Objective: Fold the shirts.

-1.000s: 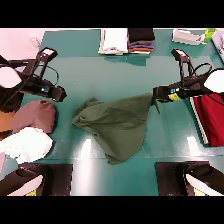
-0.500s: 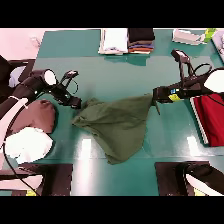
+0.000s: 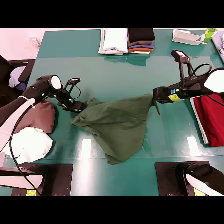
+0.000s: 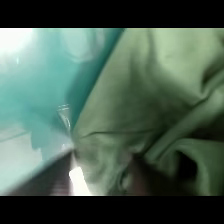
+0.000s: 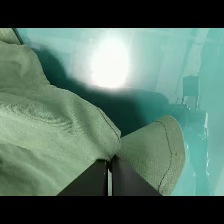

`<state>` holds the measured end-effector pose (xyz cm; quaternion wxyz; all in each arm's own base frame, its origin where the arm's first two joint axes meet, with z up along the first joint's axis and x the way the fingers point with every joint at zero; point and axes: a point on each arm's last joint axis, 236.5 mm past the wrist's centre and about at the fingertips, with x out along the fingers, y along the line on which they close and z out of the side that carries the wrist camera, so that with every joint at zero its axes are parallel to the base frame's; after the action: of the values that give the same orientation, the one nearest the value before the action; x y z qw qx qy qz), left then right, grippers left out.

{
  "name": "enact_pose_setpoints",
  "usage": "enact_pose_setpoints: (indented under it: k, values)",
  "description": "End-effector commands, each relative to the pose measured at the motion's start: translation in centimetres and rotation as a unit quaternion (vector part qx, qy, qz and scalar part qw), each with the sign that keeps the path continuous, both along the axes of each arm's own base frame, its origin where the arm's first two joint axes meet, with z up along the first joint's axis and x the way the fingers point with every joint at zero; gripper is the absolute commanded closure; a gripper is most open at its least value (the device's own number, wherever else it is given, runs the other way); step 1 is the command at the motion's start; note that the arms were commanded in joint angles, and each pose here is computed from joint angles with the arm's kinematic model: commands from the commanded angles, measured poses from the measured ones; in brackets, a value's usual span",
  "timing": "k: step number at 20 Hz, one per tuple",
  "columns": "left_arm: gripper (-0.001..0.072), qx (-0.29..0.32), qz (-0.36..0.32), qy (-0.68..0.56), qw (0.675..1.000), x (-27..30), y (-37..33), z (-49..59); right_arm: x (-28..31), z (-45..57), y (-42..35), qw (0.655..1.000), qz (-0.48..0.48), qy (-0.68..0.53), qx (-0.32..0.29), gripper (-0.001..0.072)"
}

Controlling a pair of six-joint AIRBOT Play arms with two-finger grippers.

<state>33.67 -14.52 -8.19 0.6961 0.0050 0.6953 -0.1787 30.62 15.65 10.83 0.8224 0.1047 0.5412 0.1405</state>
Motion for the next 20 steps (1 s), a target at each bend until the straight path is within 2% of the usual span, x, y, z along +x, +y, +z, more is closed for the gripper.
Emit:
enact_pose_setpoints:
  k: [1,5,8,12,17,20]
  values:
    - [0.0661,-0.002,-0.002,-0.004,1.0,0.1,-0.1,0.2,0.4,0.2,0.1,1.0,-0.002,-0.01,0.003,0.0693]
    - [0.0674,0.001,-0.016,-0.104,0.994,3.7,0.2,6.2,1.0,2.3,0.1,0.999,-0.007,-0.049,0.016,0.0693]
    - [0.0673,0.02,-0.02,-0.252,0.967,7.1,1.7,17.0,2.4,8.5,-1.2,0.992,-0.029,-0.122,0.036,0.0694]
    - [0.0673,0.019,0.003,-0.466,0.885,6.0,4.2,36.2,3.0,20.3,-4.4,0.965,-0.055,-0.253,0.05,0.0694]
    - [0.0674,-0.033,0.033,-0.649,0.76,-3.7,6.7,54.2,-0.6,31.0,-8.1,0.928,-0.08,-0.362,0.038,0.0693]
    - [0.0674,-0.05,0.043,-0.702,0.709,-8.0,7.8,59.3,-2.7,34.6,-10.1,0.91,-0.098,-0.403,0.021,0.0694]
